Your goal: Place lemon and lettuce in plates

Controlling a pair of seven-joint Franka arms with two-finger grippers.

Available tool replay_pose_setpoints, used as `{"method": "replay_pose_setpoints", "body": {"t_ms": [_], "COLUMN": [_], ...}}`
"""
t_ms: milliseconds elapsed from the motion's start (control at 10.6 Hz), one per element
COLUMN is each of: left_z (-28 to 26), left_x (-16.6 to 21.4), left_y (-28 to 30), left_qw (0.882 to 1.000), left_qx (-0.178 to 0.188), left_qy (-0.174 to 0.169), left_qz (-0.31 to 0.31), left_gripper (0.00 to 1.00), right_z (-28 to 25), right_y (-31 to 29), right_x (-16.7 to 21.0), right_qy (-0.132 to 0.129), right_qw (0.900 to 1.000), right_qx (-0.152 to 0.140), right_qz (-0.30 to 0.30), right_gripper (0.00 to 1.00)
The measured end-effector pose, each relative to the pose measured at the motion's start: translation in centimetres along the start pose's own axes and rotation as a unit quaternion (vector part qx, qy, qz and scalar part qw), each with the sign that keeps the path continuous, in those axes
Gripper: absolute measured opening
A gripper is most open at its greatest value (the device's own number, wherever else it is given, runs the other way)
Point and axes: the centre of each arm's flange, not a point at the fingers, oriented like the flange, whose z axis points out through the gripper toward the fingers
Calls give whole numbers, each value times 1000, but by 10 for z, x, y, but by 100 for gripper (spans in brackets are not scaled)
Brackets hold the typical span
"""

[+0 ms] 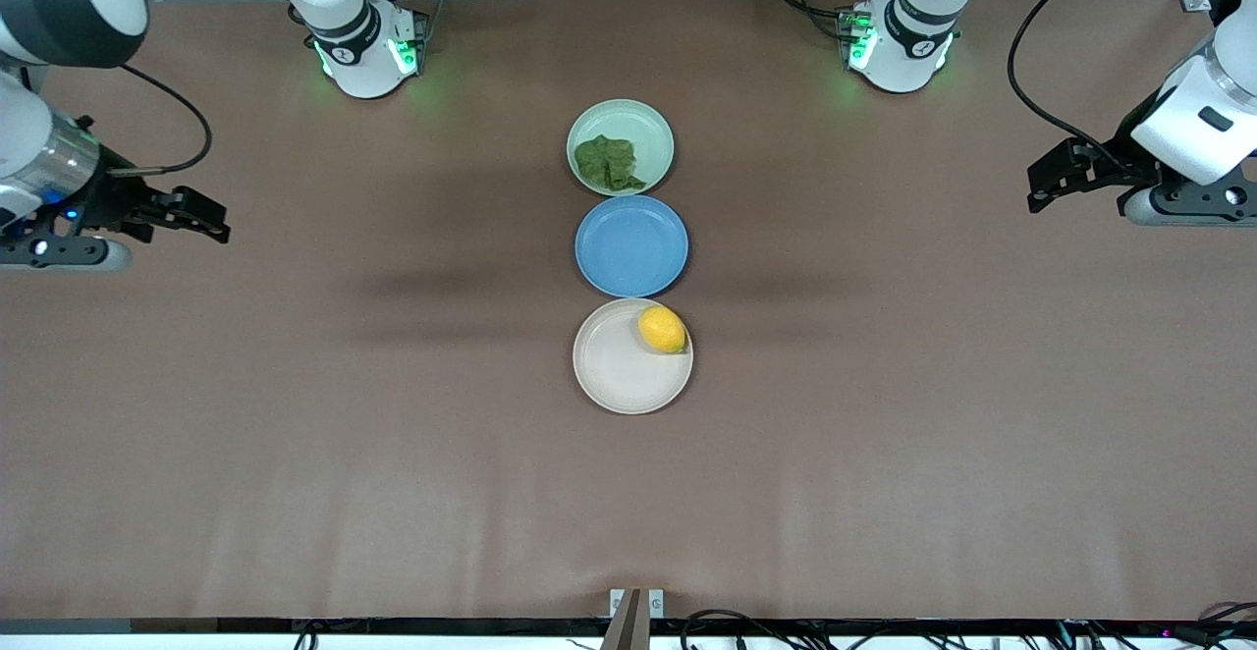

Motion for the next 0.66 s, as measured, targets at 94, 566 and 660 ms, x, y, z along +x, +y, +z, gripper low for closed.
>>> {"method": "replay_pose_setpoints", "body": {"t_ms": [94, 566, 660], "left_z": [0, -12, -12], "left_x": [0, 1, 1], "left_y": [0, 0, 0], "left_qw": [1000, 1000, 1000], "left_qx": [0, -1, -1], "left_qy": [0, 12, 12], "left_qz": [0, 0, 0], "left_gripper": [100, 100, 100], "right_z": [-1, -13, -23], "right_y": [8, 10, 10], "right_x": [1, 5, 5], "right_qy": [2, 26, 32], "right_qw": [1000, 1000, 999], "right_qx": [1, -14, -15], "right_qz": [-1, -9, -9], "right_gripper": [100, 100, 100]}}
